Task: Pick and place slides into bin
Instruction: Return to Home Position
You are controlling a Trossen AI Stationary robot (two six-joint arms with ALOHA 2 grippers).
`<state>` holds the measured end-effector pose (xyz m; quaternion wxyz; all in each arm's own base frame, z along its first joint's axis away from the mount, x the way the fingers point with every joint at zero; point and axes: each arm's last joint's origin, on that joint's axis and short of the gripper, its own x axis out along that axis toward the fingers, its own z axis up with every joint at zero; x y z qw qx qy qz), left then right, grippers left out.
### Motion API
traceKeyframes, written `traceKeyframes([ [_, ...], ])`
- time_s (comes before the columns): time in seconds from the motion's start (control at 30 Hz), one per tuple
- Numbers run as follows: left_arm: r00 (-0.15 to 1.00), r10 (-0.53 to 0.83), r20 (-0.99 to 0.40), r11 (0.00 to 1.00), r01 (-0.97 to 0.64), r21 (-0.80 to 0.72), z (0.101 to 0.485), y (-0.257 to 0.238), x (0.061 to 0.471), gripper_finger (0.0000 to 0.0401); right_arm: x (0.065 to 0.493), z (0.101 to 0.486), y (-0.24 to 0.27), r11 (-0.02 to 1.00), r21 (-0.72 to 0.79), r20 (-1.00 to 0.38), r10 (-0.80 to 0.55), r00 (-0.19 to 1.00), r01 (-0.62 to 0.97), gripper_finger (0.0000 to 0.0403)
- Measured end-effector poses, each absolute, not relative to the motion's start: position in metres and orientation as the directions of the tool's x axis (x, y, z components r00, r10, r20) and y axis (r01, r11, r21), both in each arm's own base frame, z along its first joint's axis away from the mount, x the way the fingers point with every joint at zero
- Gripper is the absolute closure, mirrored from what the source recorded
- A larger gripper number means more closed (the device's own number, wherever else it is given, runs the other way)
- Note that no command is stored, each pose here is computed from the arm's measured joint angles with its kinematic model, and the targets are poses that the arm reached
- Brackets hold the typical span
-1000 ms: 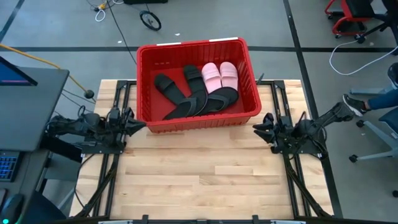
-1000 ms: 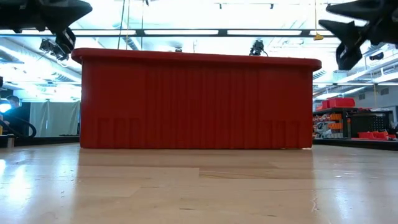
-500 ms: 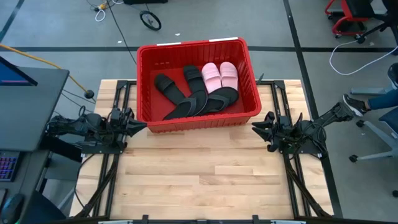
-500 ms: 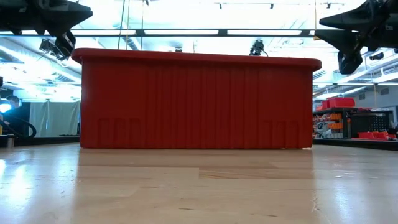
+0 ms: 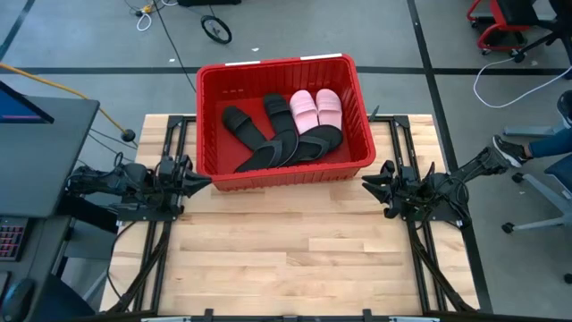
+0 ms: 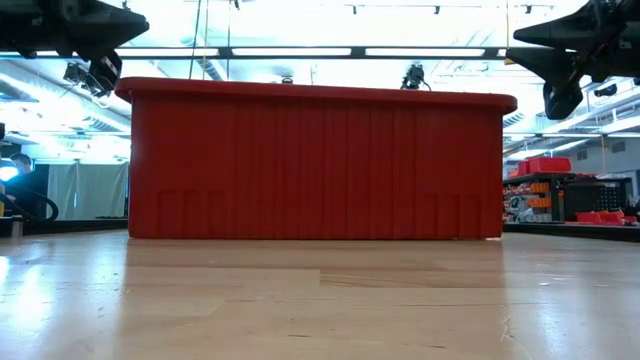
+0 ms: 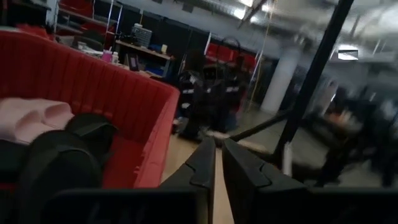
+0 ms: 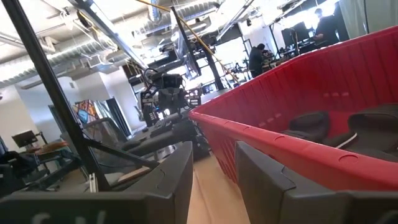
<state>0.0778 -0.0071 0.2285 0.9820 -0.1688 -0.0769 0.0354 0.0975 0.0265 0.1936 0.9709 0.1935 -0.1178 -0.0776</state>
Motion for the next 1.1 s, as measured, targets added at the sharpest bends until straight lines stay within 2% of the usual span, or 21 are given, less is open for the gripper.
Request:
traceKeyframes([
  [0.1,0.988,0.088,0.126,0.964,-0.052,-0.260,0.227,-0.007,0.078,0.0362,0.097,0.194,0.027,0.913,0.394,0.199,-0.196,0.960,0.105,0.0277],
  [0.23,0.996,0.043,0.076,0.972,-0.024,-0.233,0.222,-0.010,0.078,0.0364,0.097,0.194,0.027,0.913,0.393,0.198,-0.196,0.960,0.105,0.0277],
  [0.47,0.999,0.045,0.016,0.981,-0.042,-0.190,0.204,-0.011,0.083,0.0376,0.097,0.194,0.027,0.913,0.394,0.199,-0.196,0.960,0.105,0.0277],
  [0.63,0.995,-0.031,0.094,0.980,0.048,-0.193,0.189,-0.015,0.091,0.0376,0.097,0.194,0.027,0.913,0.394,0.199,-0.196,0.960,0.105,0.0277],
  [0.77,0.984,-0.078,0.161,0.986,0.100,-0.133,0.189,-0.017,0.092,0.0368,0.097,0.194,0.027,0.913,0.394,0.199,-0.196,0.960,0.105,0.0277],
  [1.1,0.991,-0.132,-0.019,0.985,0.129,-0.113,0.173,-0.019,0.093,0.0362,0.097,0.194,0.027,0.913,0.394,0.199,-0.196,0.960,0.105,0.0277],
])
